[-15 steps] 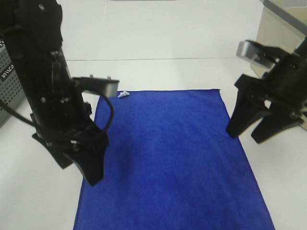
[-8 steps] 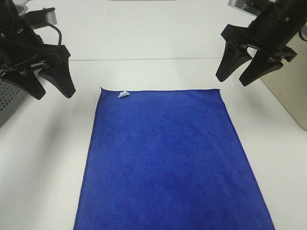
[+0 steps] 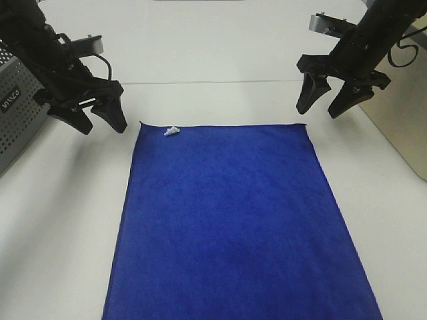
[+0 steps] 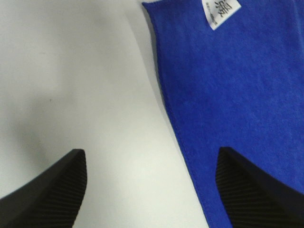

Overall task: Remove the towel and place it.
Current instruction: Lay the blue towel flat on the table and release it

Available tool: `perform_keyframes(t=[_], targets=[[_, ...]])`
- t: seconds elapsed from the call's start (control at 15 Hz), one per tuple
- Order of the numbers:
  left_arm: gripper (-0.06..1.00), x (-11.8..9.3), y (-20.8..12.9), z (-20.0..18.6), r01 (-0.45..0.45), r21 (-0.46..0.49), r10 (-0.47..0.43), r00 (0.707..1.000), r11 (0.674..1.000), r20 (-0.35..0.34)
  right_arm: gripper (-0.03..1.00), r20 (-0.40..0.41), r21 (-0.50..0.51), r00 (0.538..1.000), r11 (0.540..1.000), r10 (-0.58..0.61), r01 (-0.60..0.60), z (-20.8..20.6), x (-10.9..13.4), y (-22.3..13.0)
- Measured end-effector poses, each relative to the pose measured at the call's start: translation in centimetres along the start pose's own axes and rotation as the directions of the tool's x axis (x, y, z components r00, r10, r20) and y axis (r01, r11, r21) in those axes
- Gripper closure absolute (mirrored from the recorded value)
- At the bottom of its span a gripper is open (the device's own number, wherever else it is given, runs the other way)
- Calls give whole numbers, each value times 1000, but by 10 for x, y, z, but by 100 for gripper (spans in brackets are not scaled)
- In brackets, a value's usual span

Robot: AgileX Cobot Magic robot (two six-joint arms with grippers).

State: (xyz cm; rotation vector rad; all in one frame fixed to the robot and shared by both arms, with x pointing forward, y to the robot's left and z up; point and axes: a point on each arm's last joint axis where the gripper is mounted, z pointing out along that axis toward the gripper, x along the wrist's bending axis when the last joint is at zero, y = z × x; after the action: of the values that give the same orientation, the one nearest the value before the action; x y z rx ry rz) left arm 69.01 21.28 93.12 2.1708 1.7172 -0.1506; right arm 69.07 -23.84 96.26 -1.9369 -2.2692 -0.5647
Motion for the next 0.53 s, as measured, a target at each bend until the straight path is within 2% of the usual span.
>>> perform_keyframes(t=[0.27,0.53], targets=[[23,4,24,19,-22,-38,21,1000,999,-12,26,100,-126,995,992,-16,28,5,-11,13],[23,-9,37,43,-57,-27,55,995,998,-89,26,137,-110,990,993,-21,36,30,-24,13]])
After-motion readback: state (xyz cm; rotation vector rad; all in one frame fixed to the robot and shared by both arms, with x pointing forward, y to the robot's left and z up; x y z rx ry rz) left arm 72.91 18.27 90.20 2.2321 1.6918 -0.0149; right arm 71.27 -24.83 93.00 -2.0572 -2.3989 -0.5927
